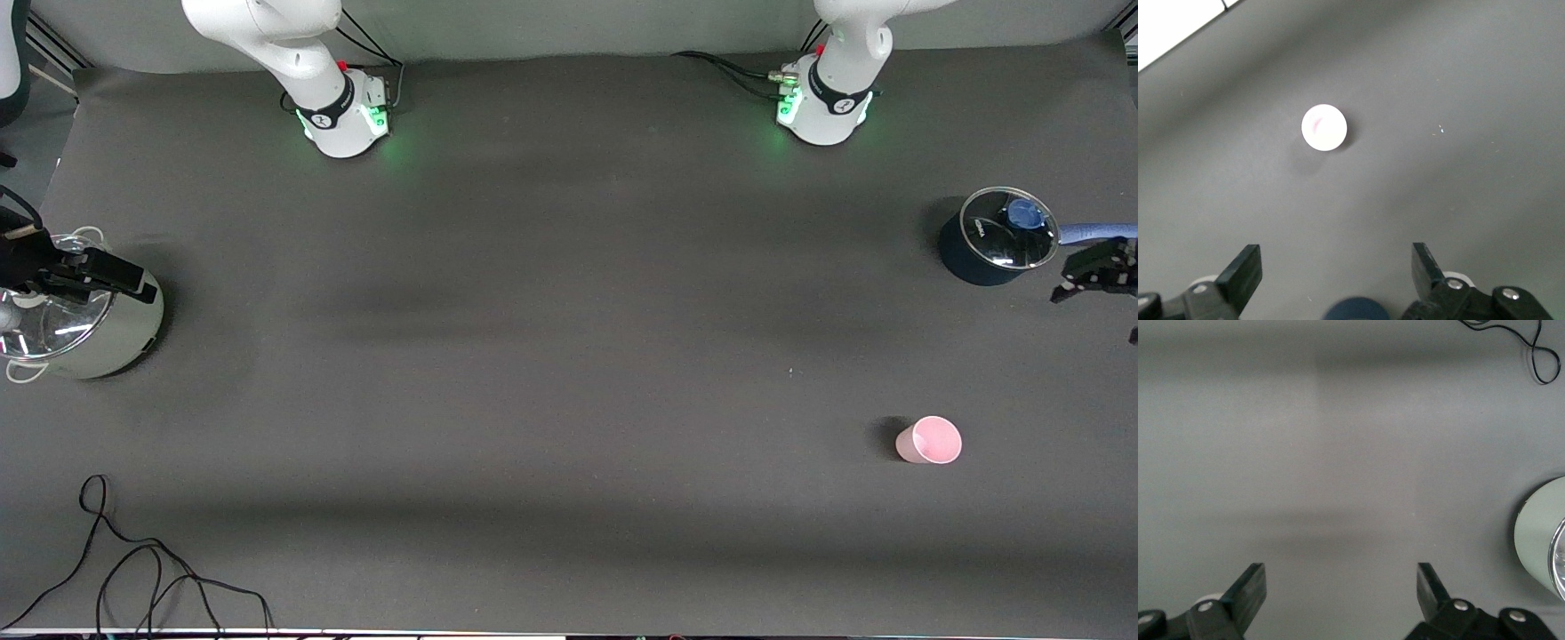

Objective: Transfer pink cup from left to right arm
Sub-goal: 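Move the left gripper down and toward the pink cup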

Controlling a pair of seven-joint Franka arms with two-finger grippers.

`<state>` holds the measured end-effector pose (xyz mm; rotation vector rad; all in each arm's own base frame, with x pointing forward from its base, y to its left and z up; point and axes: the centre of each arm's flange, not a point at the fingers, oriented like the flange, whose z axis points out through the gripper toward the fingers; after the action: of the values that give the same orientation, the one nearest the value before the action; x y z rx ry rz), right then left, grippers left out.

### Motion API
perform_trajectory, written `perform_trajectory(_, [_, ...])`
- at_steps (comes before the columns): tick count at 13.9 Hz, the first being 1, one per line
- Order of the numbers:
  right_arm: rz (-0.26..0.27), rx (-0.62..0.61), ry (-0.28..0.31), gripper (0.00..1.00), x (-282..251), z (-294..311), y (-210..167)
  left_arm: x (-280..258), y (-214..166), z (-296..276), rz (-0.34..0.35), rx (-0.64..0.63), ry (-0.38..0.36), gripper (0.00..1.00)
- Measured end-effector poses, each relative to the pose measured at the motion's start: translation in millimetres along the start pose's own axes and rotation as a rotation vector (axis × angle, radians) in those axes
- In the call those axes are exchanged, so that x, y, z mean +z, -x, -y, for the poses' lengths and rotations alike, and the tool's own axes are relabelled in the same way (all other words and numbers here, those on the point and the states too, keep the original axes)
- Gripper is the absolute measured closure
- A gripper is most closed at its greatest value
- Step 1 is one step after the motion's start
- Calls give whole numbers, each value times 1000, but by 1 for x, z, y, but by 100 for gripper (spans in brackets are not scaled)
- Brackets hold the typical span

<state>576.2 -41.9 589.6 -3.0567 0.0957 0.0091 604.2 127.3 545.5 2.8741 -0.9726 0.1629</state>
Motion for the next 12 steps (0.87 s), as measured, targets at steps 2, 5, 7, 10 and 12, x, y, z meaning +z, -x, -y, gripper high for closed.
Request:
perform_trajectory(2, [0,0,0,0,0,0,0,26,23,38,-105,89,73,0])
perform_trajectory(5, [1,0,0,0,0,0,0,81,64,93,-251,206,165,0])
perform_trajectory(7, [1,0,0,0,0,0,0,117,75,116,-309,253,200,0])
perform_trajectory(10, [1,0,0,0,0,0,0,180,86,137,-440,336,260,0])
perform_trajectory(12, [1,0,0,0,0,0,0,228,94,146,-537,396,288,0])
